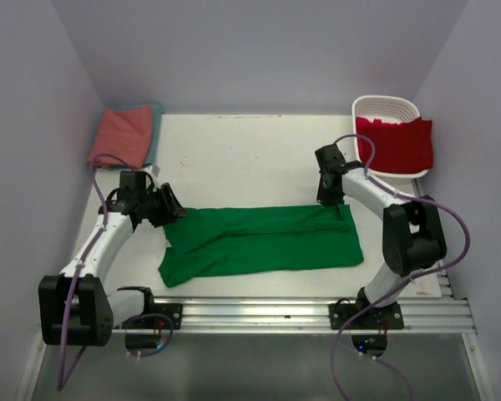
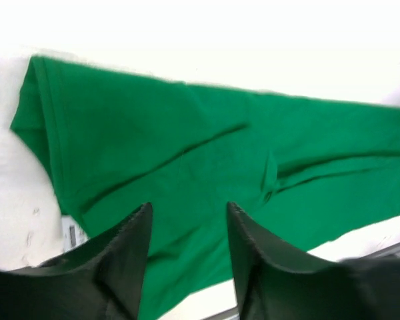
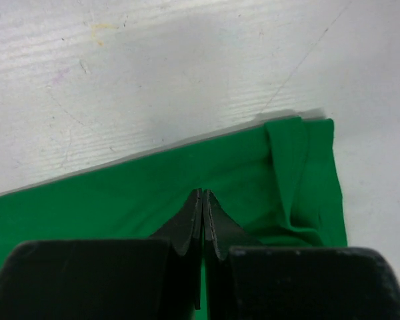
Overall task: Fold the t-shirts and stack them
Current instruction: Fold the tshirt
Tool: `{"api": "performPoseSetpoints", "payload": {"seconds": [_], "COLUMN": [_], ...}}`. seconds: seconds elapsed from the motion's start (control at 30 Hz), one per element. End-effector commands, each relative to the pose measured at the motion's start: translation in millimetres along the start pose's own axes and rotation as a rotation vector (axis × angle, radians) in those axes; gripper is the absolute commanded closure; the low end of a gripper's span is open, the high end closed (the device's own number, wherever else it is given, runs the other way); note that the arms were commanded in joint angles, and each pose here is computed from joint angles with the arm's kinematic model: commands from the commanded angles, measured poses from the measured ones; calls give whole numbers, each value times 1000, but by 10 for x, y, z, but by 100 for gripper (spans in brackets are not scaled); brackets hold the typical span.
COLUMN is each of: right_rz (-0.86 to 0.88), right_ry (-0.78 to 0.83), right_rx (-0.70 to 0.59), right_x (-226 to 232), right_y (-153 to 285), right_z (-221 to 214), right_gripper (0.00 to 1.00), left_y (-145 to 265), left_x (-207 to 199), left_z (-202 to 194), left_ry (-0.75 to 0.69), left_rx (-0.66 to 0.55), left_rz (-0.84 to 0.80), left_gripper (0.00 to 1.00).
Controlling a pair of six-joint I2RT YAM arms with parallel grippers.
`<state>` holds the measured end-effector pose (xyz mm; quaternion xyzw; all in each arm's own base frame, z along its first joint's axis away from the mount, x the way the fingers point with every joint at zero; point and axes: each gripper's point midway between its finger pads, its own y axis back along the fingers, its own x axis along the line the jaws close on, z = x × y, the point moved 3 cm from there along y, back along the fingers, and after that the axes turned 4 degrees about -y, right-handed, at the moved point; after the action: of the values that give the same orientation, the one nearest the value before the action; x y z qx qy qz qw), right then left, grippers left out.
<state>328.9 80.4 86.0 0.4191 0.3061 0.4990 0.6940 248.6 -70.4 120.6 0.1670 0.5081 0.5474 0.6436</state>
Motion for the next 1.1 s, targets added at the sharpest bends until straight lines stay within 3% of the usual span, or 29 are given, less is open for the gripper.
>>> {"api": "performPoseSetpoints", "payload": {"seconds": [0.0,0.07,0.17,0.43,0.63,0.8,1.07], "right_rz": [85,91,81,43,17,-61,-125], "right_ry": [-19,-19,-14,-10,-9,3,1], "right_rx": [-5,13,37,113,122,91,53], "right_x": [186,172,136,138,128,81,156], "right_y": [-3,-41,-111,-388,-461,-499,-619], "right_z": [87,-1,-109,-291,-300,-158,132], "right_gripper": [100,100,100,100,100,100,100], "left_y": [-128,-226,-355,-728,-977,-1212,-1725], "left_x": [-178,-128,-72,51,157,136,81], "left_z": [284,176,-57,-517,-607,-282,690], "left_ry": [-15,-1,20,62,107,118,116], "left_rx": [-84,-36,37,175,241,227,161], "left_rz": [-92,-90,-96,-79,-55,-22,50], "left_gripper": [55,66,72,77,77,77,78]}}
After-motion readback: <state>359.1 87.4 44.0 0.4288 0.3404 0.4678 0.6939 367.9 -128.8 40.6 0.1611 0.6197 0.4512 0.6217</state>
